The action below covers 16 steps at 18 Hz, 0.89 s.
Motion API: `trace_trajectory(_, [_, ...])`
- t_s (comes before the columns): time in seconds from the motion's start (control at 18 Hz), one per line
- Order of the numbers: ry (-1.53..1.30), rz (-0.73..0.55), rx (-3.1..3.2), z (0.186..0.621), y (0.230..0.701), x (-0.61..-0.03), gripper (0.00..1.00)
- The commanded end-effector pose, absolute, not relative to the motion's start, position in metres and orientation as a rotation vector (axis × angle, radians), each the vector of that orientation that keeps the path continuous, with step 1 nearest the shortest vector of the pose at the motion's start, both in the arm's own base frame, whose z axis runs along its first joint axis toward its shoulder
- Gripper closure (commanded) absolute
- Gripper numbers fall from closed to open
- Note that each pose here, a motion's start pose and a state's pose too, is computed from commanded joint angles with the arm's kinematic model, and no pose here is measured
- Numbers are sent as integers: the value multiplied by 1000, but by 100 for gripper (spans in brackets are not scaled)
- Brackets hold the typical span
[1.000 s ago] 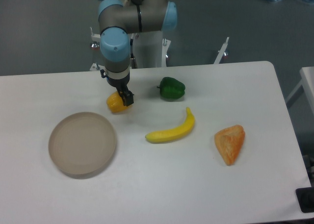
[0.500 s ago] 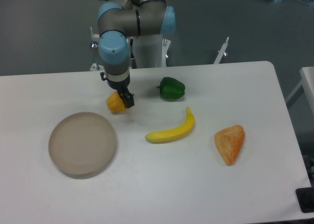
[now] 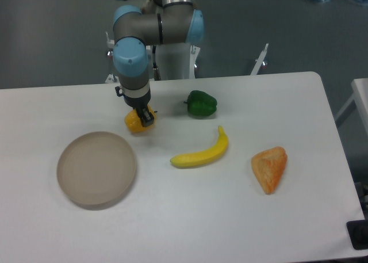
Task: Pick up the yellow pepper from the plate
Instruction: 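Lift the yellow pepper and carry it toward the banana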
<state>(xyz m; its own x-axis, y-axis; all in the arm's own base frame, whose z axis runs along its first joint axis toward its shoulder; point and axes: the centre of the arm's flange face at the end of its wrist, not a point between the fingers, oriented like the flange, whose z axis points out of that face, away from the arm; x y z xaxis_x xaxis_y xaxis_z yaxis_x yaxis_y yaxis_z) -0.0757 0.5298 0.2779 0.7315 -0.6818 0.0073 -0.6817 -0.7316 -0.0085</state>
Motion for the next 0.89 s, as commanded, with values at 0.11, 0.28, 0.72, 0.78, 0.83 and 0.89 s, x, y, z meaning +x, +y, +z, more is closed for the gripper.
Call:
trace_trajectory(0.11, [1092,25,-2917,294,531,-93,98])
trace_trajectory(0.28, [967,42,-2941,325,534,-143,98])
trace_trajectory(0.72, [977,39,-2950,388,551,-232,98])
trace_trajectory(0.78, [1003,39,-2944,393,554,-240,98])
trace_trajectory(0.83, [1021,28,-2944,394,557,-249,98])
trace_trajectory(0.89, [1045,5,-2949,395,560,-262,97])
